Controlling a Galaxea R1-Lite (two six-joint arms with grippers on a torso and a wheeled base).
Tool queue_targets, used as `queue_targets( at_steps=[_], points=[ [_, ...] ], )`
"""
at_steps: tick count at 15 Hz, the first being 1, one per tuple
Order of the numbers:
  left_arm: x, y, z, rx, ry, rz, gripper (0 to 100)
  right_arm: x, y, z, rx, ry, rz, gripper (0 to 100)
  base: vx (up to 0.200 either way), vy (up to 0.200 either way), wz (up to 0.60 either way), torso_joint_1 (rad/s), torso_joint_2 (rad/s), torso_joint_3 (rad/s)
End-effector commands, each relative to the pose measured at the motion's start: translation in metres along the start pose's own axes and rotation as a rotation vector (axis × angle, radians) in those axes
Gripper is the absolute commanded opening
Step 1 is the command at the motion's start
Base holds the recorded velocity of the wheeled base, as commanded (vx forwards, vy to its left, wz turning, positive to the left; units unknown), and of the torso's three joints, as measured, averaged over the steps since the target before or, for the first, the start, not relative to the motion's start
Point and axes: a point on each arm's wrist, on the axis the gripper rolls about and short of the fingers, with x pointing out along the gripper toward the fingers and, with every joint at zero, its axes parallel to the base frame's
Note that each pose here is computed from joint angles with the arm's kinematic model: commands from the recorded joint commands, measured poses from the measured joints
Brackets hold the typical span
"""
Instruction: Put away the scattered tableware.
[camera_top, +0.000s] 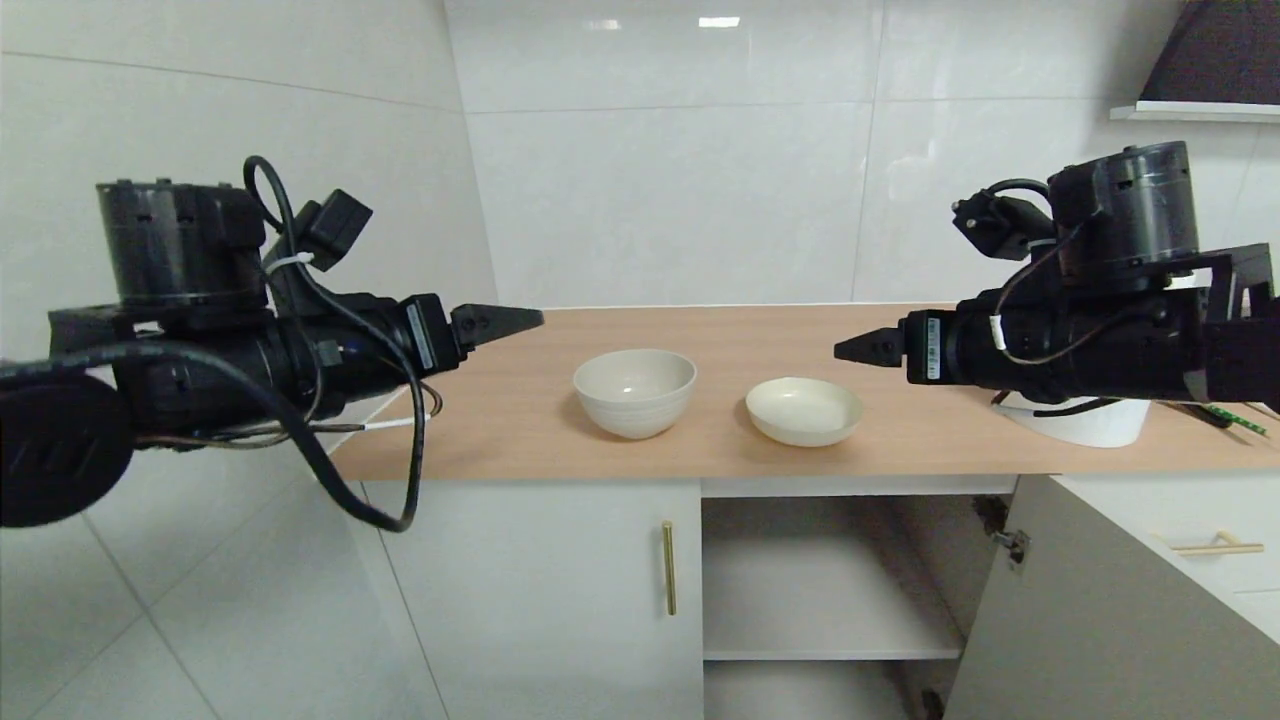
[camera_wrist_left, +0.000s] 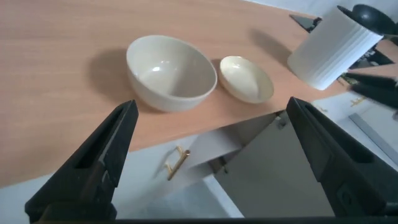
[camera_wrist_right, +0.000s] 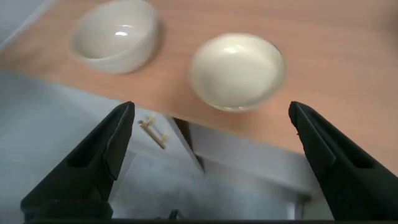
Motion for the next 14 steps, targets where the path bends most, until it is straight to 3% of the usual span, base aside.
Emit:
queue_targets(
  at_steps=[1,2,3,4,5,6,8,14],
  points=[
    [0.017,-0.008,0.024,-0.021,0.062,0.030,100,0.028,-0.001,0.003,0.054,0.034,-0.068,100,0.000,0.000,0.00,0.000,0.00,0.000],
    [0.022,-0.008,0.023,-0.040,0.121,0.064,100,0.033,-0.003,0.001,0.060,0.035,-0.094,100,0.000,0.000,0.00,0.000,0.00,0.000],
    [0.033,-0.015,0.018,-0.036,0.149,0.141,100,0.038,-0.005,0.000,0.062,0.034,-0.116,100,0.000,0.000,0.00,0.000,0.00,0.000],
    [0.049,-0.013,0.010,-0.022,0.135,0.272,100,0.040,-0.006,-0.001,0.061,0.029,-0.141,100,0.000,0.000,0.00,0.000,0.00,0.000],
    [0.055,-0.012,0.008,-0.015,0.128,0.313,100,0.042,-0.006,-0.002,0.060,0.029,-0.149,100,0.000,0.000,0.00,0.000,0.00,0.000],
    [0.084,-0.009,-0.003,0.005,0.061,0.487,100,0.048,-0.006,-0.002,0.061,0.003,-0.174,100,0.000,0.000,0.00,0.000,0.00,0.000],
    [0.101,-0.014,-0.007,-0.020,-0.007,0.479,100,0.048,-0.006,-0.002,0.062,-0.005,-0.175,100,0.000,0.000,0.00,0.000,0.00,0.000],
    [0.127,-0.006,-0.030,-0.017,0.056,0.486,100,0.048,-0.006,-0.002,0.064,-0.005,-0.175,100,0.000,0.000,0.00,0.000,0.00,0.000]
  ],
)
